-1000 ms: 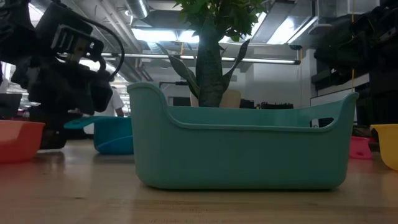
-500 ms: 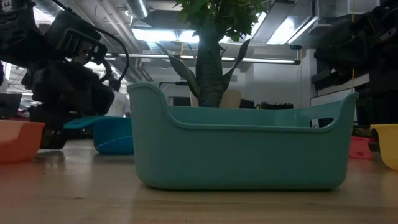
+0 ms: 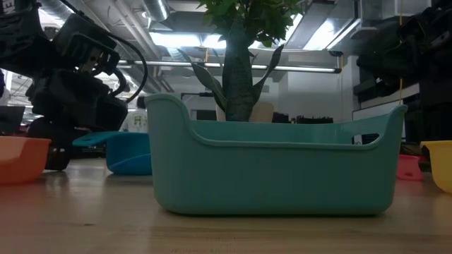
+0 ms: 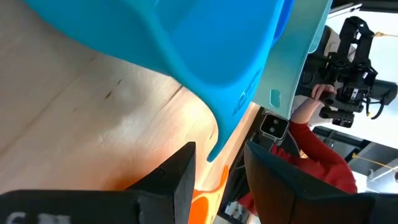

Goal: Nest measuring cups in basket
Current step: Stack the yellow measuring cup on top of the light blue measuring cup

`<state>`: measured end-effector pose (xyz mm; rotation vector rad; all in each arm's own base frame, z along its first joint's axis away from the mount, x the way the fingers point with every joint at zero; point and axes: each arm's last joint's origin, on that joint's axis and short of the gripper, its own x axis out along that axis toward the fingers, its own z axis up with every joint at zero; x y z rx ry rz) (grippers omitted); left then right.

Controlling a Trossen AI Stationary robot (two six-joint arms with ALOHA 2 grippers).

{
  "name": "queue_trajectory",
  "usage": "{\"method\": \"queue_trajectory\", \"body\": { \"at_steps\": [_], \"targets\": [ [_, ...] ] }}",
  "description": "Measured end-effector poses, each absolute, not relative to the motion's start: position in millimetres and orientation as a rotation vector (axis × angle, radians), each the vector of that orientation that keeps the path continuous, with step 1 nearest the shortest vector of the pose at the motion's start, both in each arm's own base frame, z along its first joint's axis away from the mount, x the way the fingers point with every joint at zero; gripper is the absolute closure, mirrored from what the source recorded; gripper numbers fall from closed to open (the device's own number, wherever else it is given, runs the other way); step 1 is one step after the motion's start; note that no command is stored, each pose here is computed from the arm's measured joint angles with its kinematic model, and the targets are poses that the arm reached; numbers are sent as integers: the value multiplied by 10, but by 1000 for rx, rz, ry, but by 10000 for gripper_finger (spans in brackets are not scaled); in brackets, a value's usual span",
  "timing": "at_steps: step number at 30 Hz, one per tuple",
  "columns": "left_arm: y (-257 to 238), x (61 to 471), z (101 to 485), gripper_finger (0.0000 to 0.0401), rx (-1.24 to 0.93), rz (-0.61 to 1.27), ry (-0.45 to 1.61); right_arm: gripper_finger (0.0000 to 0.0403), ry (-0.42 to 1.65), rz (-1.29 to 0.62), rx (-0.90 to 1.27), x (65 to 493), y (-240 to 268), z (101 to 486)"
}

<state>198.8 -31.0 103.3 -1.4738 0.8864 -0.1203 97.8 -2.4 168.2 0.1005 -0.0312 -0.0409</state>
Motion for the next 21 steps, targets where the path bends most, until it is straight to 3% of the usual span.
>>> {"method": "queue_trajectory", "body": {
  "at_steps": [21],
  "targets": [
    [-284, 1786, 1671, 270, -1484, -281, 627, 386, -49, -40, 105, 978, -25, 1699]
  ]
}}
